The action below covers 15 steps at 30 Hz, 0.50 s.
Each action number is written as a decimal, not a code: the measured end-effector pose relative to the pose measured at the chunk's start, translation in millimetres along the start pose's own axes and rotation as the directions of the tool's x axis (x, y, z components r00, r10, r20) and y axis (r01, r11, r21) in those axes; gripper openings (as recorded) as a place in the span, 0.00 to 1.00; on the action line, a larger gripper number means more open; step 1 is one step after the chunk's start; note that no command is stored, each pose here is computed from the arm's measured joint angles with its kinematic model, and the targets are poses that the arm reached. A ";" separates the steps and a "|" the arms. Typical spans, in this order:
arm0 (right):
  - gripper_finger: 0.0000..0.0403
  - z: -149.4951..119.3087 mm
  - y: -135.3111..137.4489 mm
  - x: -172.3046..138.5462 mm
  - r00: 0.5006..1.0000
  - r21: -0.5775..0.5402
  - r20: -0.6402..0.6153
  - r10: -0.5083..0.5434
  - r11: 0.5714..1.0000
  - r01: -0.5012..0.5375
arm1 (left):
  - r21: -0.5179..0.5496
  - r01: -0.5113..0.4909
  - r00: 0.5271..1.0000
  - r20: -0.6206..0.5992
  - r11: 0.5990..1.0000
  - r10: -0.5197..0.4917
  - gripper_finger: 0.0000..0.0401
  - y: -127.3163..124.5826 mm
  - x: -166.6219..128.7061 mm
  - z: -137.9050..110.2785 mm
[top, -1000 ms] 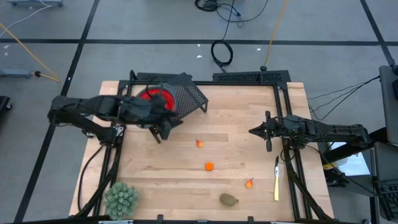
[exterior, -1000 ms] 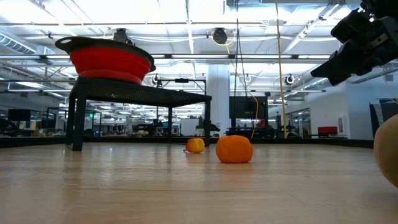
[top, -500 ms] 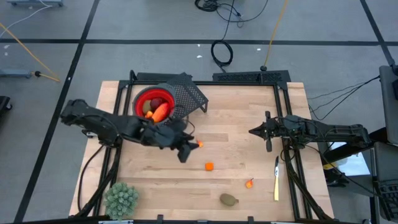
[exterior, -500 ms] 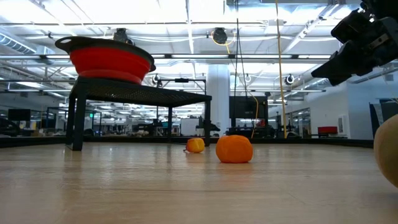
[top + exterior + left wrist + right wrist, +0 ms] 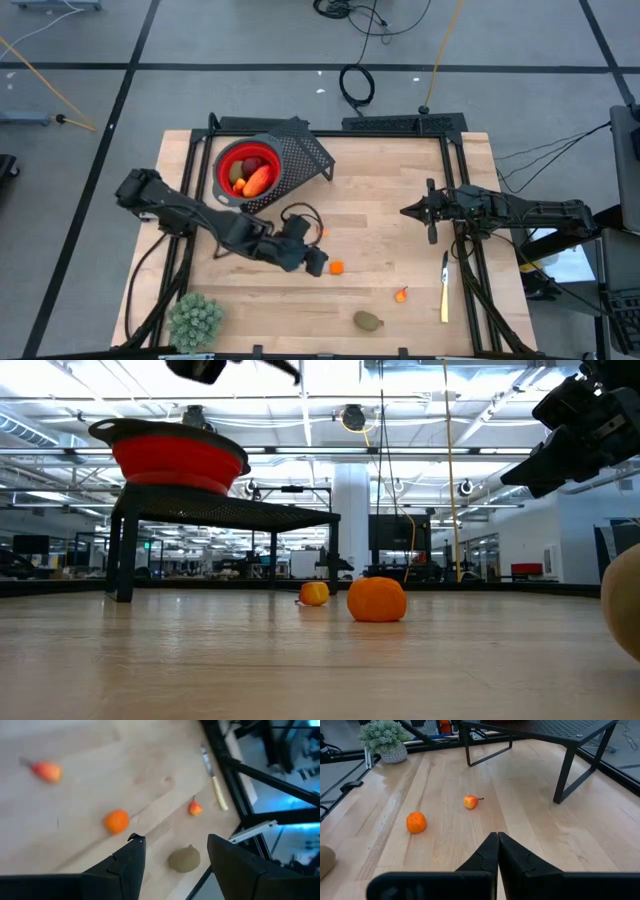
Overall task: Pick & Place Fruit
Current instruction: Put the peach into the red strainer bowl on the shelf
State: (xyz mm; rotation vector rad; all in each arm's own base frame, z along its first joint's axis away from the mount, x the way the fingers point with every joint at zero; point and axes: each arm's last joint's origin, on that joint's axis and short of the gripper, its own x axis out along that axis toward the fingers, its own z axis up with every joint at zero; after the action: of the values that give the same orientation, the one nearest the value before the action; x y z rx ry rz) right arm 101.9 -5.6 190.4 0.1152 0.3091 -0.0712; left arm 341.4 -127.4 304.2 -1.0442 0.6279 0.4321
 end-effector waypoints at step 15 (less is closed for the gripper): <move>0.00 0.0 0.0 0.0 1.000 0.000 -0.001 0.001 1.000 -0.001 | -0.338 -0.163 0.986 -0.025 0.927 0.165 0.53 20.0 60.7 -22.4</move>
State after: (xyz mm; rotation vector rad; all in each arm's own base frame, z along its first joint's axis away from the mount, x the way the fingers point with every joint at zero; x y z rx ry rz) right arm 101.9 -5.6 190.3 0.1150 0.3096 -0.0705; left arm 368.6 -136.3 242.8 -1.3231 0.6538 0.7075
